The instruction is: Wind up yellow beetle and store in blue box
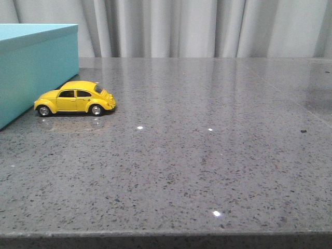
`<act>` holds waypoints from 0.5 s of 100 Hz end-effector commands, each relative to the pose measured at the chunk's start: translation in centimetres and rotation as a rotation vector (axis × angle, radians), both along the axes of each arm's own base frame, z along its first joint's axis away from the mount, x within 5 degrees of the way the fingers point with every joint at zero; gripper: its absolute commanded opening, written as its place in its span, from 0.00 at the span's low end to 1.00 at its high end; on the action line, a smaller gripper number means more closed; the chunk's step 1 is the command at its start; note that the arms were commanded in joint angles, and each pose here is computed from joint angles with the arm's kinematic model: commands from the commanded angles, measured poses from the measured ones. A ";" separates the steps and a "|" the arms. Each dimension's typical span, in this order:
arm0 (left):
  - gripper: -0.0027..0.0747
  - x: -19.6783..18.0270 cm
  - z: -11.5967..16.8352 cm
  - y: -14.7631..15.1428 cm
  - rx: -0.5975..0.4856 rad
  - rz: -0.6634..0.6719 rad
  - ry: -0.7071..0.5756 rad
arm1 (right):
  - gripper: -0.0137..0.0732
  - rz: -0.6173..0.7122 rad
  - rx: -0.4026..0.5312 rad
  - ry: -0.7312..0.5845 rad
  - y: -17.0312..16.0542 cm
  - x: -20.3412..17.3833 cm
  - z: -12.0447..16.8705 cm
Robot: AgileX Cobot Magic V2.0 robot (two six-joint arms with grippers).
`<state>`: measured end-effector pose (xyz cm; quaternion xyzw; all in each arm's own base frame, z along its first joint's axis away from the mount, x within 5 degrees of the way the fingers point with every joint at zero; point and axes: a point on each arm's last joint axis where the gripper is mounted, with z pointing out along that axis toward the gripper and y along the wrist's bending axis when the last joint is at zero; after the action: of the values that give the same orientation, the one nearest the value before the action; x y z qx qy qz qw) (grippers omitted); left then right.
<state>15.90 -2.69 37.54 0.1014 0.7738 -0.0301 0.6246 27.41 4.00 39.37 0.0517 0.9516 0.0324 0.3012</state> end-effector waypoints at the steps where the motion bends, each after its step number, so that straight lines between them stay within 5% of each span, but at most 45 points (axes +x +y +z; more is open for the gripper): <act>1: 0.63 1.4 2.3 -1.5 0.086 -0.093 -0.024 | 0.88 0.011 0.002 -0.112 -0.3 -0.8 2.1; 50: 0.63 10.7 1.6 -11.8 0.633 -0.626 0.369 | 0.88 0.019 -0.003 -0.120 -0.3 -0.9 2.2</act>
<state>25.83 -13.20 37.65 0.4724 0.8027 -0.0027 0.3639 27.27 4.00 39.54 0.0481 0.9507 0.0331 0.3046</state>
